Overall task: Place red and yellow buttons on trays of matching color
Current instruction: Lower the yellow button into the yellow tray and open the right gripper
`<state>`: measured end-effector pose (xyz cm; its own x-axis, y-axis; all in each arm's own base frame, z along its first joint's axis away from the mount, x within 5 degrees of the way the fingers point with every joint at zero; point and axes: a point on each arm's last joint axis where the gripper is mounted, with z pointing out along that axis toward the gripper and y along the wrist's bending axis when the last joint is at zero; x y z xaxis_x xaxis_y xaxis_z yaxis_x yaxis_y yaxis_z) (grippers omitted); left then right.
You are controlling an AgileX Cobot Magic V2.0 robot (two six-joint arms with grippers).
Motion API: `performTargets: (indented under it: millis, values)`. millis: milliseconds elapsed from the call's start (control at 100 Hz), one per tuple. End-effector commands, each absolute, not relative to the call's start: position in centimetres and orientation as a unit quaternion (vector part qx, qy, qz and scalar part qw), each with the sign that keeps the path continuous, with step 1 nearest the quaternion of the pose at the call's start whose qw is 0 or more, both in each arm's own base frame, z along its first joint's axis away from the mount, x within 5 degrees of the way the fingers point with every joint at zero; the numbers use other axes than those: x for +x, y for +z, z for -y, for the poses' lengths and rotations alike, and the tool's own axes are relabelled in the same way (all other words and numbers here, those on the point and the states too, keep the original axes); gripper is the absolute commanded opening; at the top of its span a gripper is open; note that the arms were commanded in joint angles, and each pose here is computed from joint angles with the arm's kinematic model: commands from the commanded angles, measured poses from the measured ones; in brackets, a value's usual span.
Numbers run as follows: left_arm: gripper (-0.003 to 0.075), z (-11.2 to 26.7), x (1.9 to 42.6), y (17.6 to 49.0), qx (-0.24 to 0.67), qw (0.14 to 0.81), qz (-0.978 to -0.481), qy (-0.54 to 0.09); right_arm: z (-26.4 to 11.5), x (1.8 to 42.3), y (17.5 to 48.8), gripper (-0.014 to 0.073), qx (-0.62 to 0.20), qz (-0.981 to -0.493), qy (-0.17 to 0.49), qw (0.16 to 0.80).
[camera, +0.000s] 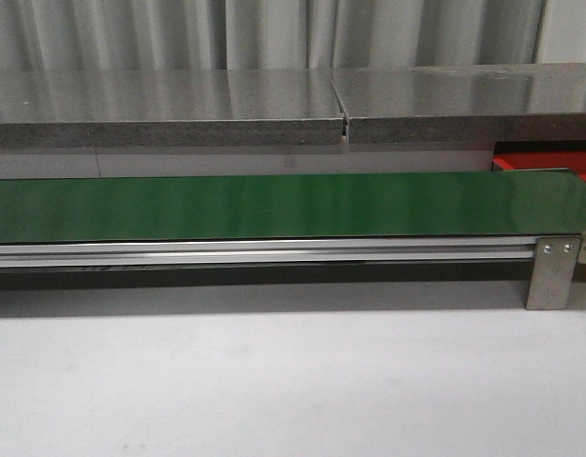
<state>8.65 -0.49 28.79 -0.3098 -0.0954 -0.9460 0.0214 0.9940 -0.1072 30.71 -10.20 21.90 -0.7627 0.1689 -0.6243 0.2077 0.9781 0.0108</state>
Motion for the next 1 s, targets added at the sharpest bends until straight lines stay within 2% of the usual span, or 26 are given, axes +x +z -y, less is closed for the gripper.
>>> performTargets:
  millis: [0, 380, 470, 620, 720, 990]
  values:
    - [-0.0019, 0.6, 8.8, 30.3, -0.021, 0.626, -0.777, -0.063, 10.8, 31.3, 23.0, 0.0099, 0.109, -0.922, -0.044, 0.37]
    - [-0.0019, 0.6, 8.8, 30.3, -0.021, 0.626, -0.777, -0.063, 11.0, 32.1, 20.7, 0.0111, 0.117, -0.931, -0.036, 0.344]
    - [-0.0019, 0.6, 8.8, 30.3, -0.021, 0.626, -0.777, -0.063, 11.1, 32.1, 20.8, 0.0204, 0.117, -0.931, -0.036, 0.344]
    - [-0.0019, 0.6, 8.8, 30.3, -0.021, 0.626, -0.777, -0.063, 11.1, 32.3, 21.1, 0.0522, 0.116, -0.93, -0.035, 0.346]
    - [-0.0019, 0.6, 8.8, 30.3, -0.021, 0.626, -0.777, -0.063, 11.1, 32.5, 21.8, 0.0657, 0.114, -0.93, -0.033, 0.348]
    - [-0.0019, 0.6, 8.8, 30.3, -0.021, 0.626, -0.777, -0.063, 10.8, 32.1, 25.7, 0.0655, 0.105, -0.914, -0.038, 0.39]
